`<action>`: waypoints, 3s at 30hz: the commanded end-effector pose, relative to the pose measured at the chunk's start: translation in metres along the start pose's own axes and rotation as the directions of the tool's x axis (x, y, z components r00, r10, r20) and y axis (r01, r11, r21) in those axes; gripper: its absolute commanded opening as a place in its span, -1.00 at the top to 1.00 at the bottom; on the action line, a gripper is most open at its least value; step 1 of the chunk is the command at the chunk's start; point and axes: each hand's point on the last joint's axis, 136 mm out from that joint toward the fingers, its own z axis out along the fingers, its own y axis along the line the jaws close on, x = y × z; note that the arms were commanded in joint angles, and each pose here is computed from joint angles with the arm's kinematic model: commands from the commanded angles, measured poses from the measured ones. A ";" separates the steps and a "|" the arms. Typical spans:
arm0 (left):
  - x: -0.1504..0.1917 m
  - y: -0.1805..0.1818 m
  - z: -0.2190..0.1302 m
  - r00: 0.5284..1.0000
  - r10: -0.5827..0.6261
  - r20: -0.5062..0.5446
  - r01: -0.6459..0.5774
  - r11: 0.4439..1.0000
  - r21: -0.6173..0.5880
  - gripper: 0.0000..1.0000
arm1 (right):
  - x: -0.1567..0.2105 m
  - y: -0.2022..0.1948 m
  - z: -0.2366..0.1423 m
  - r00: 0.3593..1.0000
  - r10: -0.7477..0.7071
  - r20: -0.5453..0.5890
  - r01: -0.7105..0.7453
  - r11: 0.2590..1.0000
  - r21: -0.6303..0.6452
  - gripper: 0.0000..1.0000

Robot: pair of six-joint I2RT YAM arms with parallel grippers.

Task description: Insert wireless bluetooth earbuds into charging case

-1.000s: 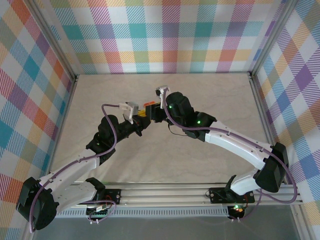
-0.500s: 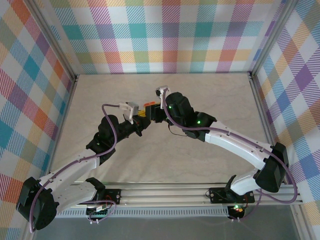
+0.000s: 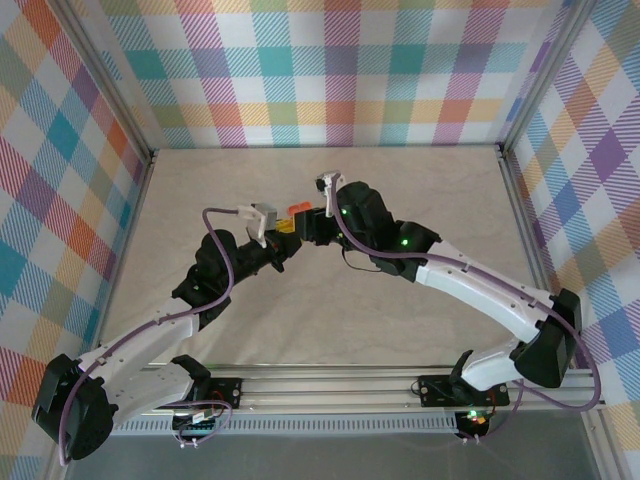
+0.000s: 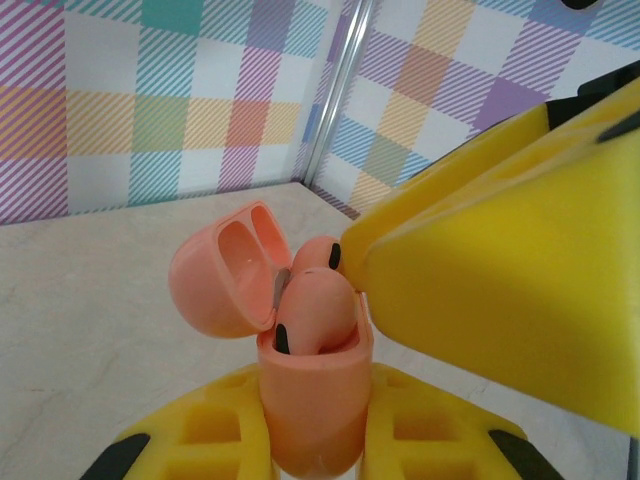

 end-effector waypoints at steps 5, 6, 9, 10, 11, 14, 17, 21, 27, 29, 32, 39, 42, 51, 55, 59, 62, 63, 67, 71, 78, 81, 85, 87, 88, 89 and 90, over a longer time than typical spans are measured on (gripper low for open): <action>-0.028 -0.020 0.000 0.996 0.045 0.072 -0.051 0.996 0.079 1.00 | -0.021 0.032 -0.036 0.998 -0.055 -0.007 0.054 0.993 -0.108 0.26; -0.027 -0.022 0.000 0.997 0.044 0.069 -0.050 0.995 0.089 1.00 | -0.026 0.035 -0.041 0.998 -0.064 0.000 0.063 0.991 -0.118 0.26; -0.027 -0.026 -0.001 0.997 0.045 0.065 -0.052 0.992 0.113 1.00 | -0.034 0.041 -0.053 0.996 -0.084 0.003 0.084 0.988 -0.133 0.25; -0.027 -0.028 -0.001 0.997 0.045 0.063 -0.052 0.991 0.121 1.00 | -0.036 0.041 -0.056 0.996 -0.087 0.005 0.087 0.987 -0.135 0.25; -0.026 -0.029 -0.001 0.997 0.047 0.059 -0.054 0.990 0.130 1.00 | -0.038 0.042 -0.059 0.996 -0.088 0.008 0.089 0.986 -0.139 0.25; -0.024 -0.037 -0.002 0.997 0.062 0.035 -0.067 0.982 0.176 1.00 | -0.043 0.035 -0.070 0.995 -0.094 -0.011 0.092 0.988 -0.125 0.28; -0.020 -0.047 -0.003 0.997 0.076 0.006 -0.076 0.970 0.231 1.00 | -0.048 0.017 -0.080 0.996 -0.069 -0.059 0.064 0.994 -0.092 0.25; -0.023 -0.060 -0.004 0.996 0.085 0.011 -0.084 0.949 0.302 1.00 | -0.040 -0.013 -0.082 0.984 0.025 -0.174 -0.045 0.993 -0.112 0.09; -0.023 -0.077 -0.001 0.996 0.091 -0.023 -0.074 0.909 0.410 1.00 | -0.038 -0.035 -0.091 0.966 0.145 -0.213 -0.190 0.959 -0.209 -0.08; -0.025 -0.081 -0.001 0.996 0.089 -0.020 -0.071 0.897 0.437 1.00 | -0.038 -0.032 -0.094 0.966 0.143 -0.218 -0.200 0.943 -0.267 -0.15; -0.027 -0.086 0.002 0.997 0.078 -0.025 -0.057 0.882 0.467 1.00 | -0.034 -0.026 -0.092 0.966 0.118 -0.231 -0.191 0.926 -0.326 -0.21; -0.029 -0.094 0.011 0.996 0.052 -0.071 -0.007 0.850 0.527 1.00 | -0.022 -0.027 -0.076 0.953 0.130 -0.273 -0.230 0.898 -0.376 -0.21; -0.031 -0.093 0.013 0.996 0.052 -0.066 -0.010 0.852 0.523 1.00 | -0.021 -0.022 -0.073 0.947 0.129 -0.295 -0.248 0.876 -0.414 -0.21; -0.029 -0.089 0.020 0.996 0.022 -0.085 0.025 0.861 0.509 1.00 | -0.026 -0.007 -0.080 0.951 0.103 -0.293 -0.244 0.832 -0.498 -0.15; -0.024 -0.084 0.024 0.995 0.012 -0.101 0.039 0.872 0.488 1.00 | -0.029 -0.003 -0.088 0.959 0.086 -0.271 -0.220 0.830 -0.514 -0.14; -0.020 -0.081 0.027 0.994 0.005 -0.111 0.049 0.879 0.474 1.00 | -0.034 0.001 -0.099 0.973 0.061 -0.223 -0.172 0.835 -0.522 -0.14; -0.018 -0.080 0.028 0.993 -0.001 -0.119 0.057 0.882 0.468 1.00 | -0.039 0.002 -0.108 0.985 0.039 -0.170 -0.123 0.849 -0.515 -0.13; -0.019 -0.079 0.027 0.993 -0.003 -0.117 0.057 0.883 0.466 1.00 | -0.042 0.003 -0.112 0.989 0.033 -0.147 -0.104 0.852 -0.513 -0.13; -0.020 -0.079 0.027 0.993 -0.010 -0.119 0.064 0.887 0.457 1.00 | -0.047 0.000 -0.123 0.997 0.018 -0.069 -0.049 0.872 -0.487 -0.15; -0.026 -0.079 0.024 0.993 -0.032 -0.109 0.078 0.892 0.446 1.00 | -0.042 -0.013 -0.122 0.999 0.031 -0.039 -0.045 0.902 -0.430 -0.20; -0.037 -0.083 0.022 0.984 -0.096 -0.152 0.156 0.878 0.452 1.00 | -0.022 -0.025 -0.108 0.995 0.092 -0.031 -0.096 0.890 -0.446 -0.24; -0.043 -0.090 0.020 0.978 -0.123 -0.168 0.191 0.856 0.480 1.00 | -0.016 -0.031 -0.103 0.993 0.113 -0.021 -0.110 0.891 -0.441 -0.25; -0.048 -0.096 0.016 0.976 -0.134 -0.173 0.205 0.839 0.505 1.00 | -0.010 -0.033 -0.097 0.991 0.121 -0.057 -0.134 0.886 -0.444 -0.28; -0.051 -0.098 0.014 0.976 -0.139 -0.170 0.208 0.834 0.512 1.00 | -0.009 -0.031 -0.095 0.990 0.123 -0.074 -0.143 0.876 -0.460 -0.28; -0.052 -0.099 0.014 0.975 -0.142 -0.169 0.210 0.832 0.514 1.00 | -0.009 -0.030 -0.095 0.989 0.122 -0.078 -0.145 0.872 -0.467 -0.28; -0.053 -0.100 0.013 0.976 -0.143 -0.166 0.210 0.830 0.517 1.00 | -0.009 -0.029 -0.095 0.989 0.122 -0.080 -0.145 0.869 -0.473 -0.27; -0.055 -0.100 0.012 0.976 -0.146 -0.163 0.211 0.828 0.519 1.00 | -0.009 -0.028 -0.095 0.989 0.121 -0.080 -0.144 0.865 -0.481 -0.25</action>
